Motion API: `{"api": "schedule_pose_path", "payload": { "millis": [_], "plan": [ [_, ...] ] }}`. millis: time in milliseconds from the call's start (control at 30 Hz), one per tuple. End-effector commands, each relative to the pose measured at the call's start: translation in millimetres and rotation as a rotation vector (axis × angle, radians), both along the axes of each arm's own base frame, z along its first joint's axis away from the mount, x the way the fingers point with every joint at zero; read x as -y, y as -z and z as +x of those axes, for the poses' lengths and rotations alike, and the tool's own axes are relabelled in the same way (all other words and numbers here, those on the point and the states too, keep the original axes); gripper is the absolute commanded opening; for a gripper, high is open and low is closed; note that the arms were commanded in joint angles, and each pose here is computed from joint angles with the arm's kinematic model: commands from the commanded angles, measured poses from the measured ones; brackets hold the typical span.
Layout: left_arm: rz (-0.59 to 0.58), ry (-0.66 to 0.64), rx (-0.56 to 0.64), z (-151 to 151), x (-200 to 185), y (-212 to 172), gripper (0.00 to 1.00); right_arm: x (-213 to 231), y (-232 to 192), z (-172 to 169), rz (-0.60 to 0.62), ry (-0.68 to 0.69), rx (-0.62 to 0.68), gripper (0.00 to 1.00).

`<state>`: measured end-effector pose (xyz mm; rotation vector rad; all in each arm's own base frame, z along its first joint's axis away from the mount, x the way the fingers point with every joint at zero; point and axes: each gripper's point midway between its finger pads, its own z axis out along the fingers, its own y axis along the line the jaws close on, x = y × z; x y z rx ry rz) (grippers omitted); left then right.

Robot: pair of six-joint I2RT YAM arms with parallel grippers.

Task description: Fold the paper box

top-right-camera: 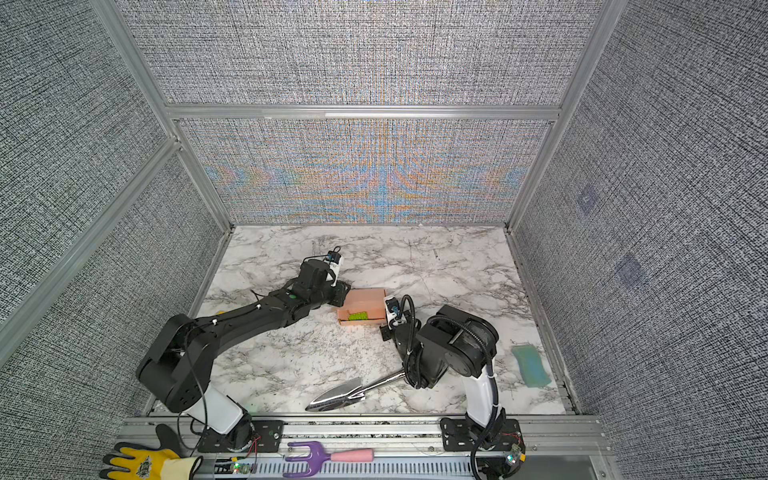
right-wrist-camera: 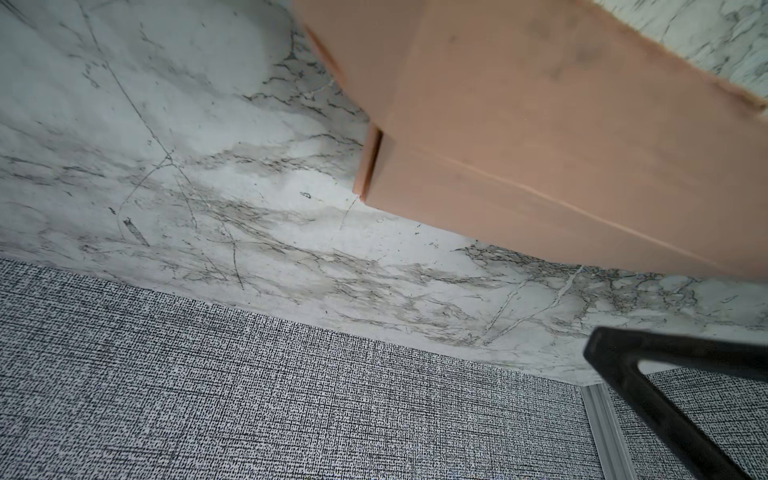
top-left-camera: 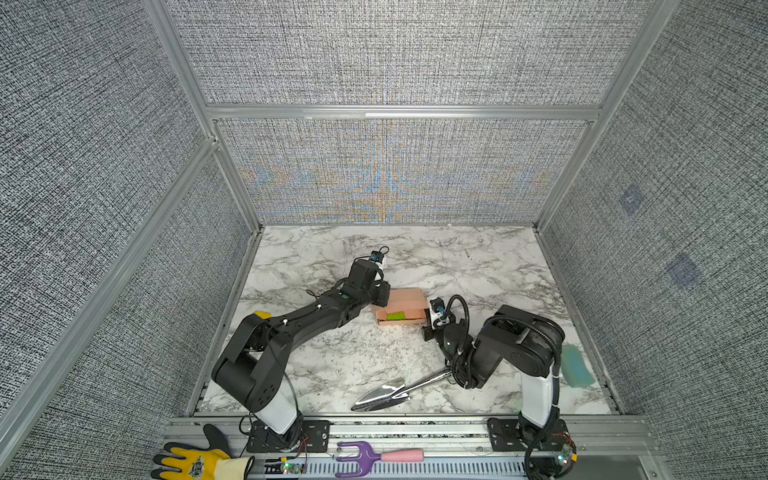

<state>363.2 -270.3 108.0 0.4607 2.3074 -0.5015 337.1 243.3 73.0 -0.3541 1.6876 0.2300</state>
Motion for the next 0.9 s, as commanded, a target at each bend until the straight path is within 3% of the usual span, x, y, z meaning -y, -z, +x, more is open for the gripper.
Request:
{"api": "schedule_pose_path", "payload": {
  "millis": [0,200,267,533,633,867],
  "plan": [
    [0.051,0.051,-0.118,-12.6,2.2,25.5,0.30,-2.2,6.1,-3.0,-0.009,-0.019,-0.020,0.00],
    [0.069,0.062,-0.164,-12.8,4.8,42.9,0.27,-2.2,6.3,-5.8,-0.015,-0.028,-0.026,0.02],
    [0.079,0.065,-0.174,-12.5,5.1,45.6,0.27,-1.8,5.3,-7.3,-0.018,-0.031,-0.027,0.08],
    [0.093,0.062,-0.201,-11.7,5.1,54.0,0.26,-1.8,2.8,-17.0,-0.028,-0.065,-0.074,0.49],
    [0.098,0.060,-0.210,-11.6,4.9,58.8,0.25,-2.6,5.0,-24.7,-0.028,-0.093,-0.122,0.56],
    [0.106,0.054,-0.223,-10.9,4.8,64.4,0.24,-1.7,12.4,-48.2,-0.055,-0.150,-0.295,0.62]
  ]
}}
